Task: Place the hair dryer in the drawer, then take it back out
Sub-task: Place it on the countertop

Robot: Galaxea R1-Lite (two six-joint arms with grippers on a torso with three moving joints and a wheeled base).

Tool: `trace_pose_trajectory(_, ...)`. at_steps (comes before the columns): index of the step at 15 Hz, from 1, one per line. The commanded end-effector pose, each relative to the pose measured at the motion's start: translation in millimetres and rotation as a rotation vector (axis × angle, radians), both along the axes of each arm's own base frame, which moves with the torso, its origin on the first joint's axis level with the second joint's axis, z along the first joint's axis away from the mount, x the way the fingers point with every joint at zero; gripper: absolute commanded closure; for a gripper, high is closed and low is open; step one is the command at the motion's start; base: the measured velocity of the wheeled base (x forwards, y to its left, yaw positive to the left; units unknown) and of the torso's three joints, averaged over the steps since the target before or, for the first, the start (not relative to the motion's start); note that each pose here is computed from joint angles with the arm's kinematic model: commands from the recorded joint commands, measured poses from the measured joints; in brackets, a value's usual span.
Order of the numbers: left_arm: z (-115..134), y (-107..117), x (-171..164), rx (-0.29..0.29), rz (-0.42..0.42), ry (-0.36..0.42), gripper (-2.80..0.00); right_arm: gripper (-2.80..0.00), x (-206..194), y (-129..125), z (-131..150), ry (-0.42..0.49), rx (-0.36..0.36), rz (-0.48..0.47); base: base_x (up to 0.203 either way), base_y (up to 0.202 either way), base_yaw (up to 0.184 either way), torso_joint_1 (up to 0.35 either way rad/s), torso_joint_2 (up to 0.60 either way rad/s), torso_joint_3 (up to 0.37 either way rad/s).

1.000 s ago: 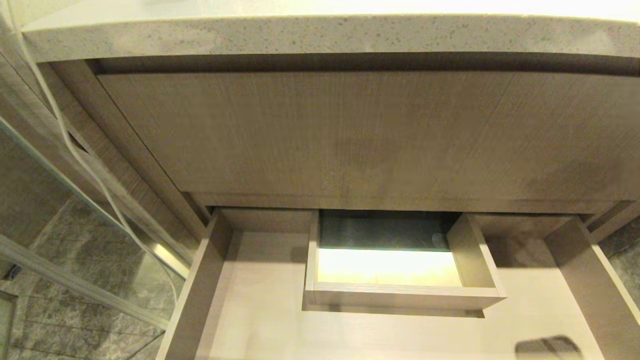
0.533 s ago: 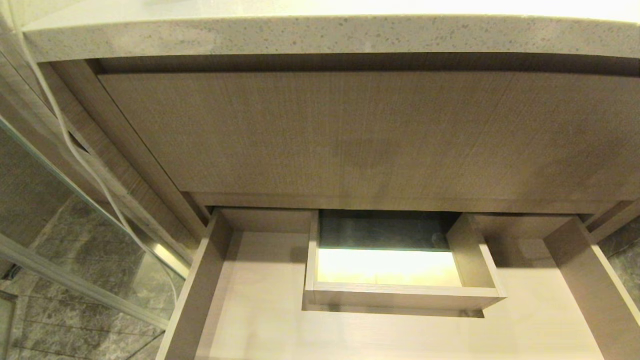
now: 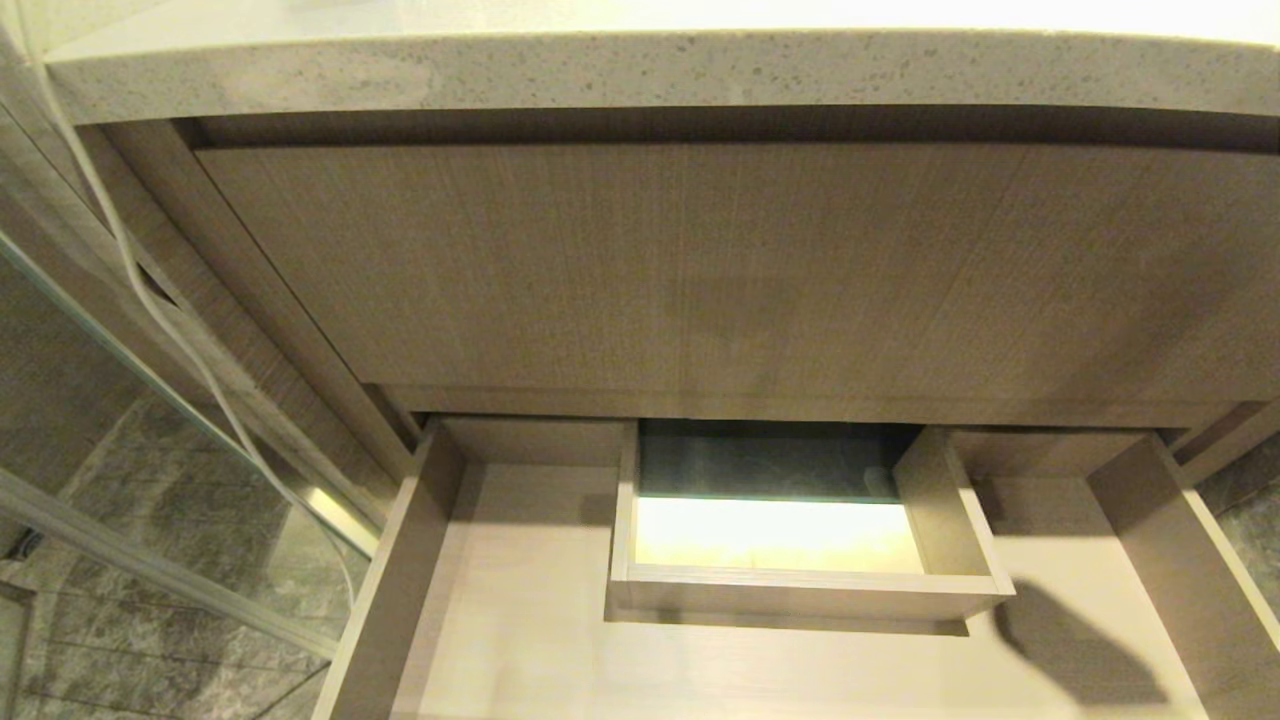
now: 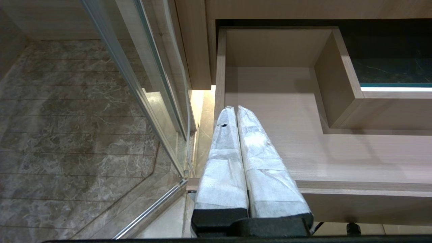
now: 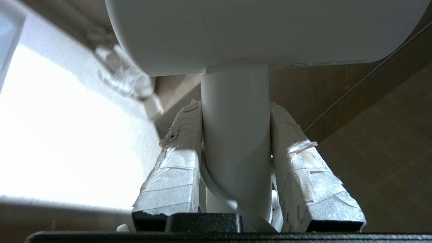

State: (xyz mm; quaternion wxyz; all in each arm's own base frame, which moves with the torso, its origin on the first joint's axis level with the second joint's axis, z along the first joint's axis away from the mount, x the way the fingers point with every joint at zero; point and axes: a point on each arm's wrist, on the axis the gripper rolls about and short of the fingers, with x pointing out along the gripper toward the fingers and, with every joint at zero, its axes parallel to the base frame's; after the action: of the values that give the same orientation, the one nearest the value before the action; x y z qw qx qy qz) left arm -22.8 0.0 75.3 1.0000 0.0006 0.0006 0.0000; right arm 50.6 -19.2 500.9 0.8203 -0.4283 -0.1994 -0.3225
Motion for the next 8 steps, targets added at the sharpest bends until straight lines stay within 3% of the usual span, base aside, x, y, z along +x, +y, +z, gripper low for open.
trace_pose_trajectory(1, 0, 0, 0, 0.0, 0.0, 0.0, 0.0, 0.0, 77, -19, 12, -0.001, -0.016, 0.032, 0.0, 0.0, 0.0, 0.0, 0.0, 0.0)
trace_pose_trajectory(4, 0, 0, 0, 0.0, 0.0, 0.0, 0.0, 0.0, 108, -18, 13, -0.04, -0.082, 0.096, 0.0, 0.0, 0.0, 0.0, 0.0, 0.0)
trace_pose_trajectory(6, 0, 0, 0, 0.0, 0.0, 0.0, 0.0, 0.0, 135, -19, 5, -0.012, -0.078, 0.125, 0.0, 0.0, 0.0, 0.0, 0.0, 0.0)
trace_pose_trajectory(8, 0, 0, 0, 0.0, 0.0, 0.0, 0.0, 0.0, 157, -18, 2, -0.053, -0.09, 0.149, 0.0, 0.0, 0.0, 0.0, 0.0, 0.0)
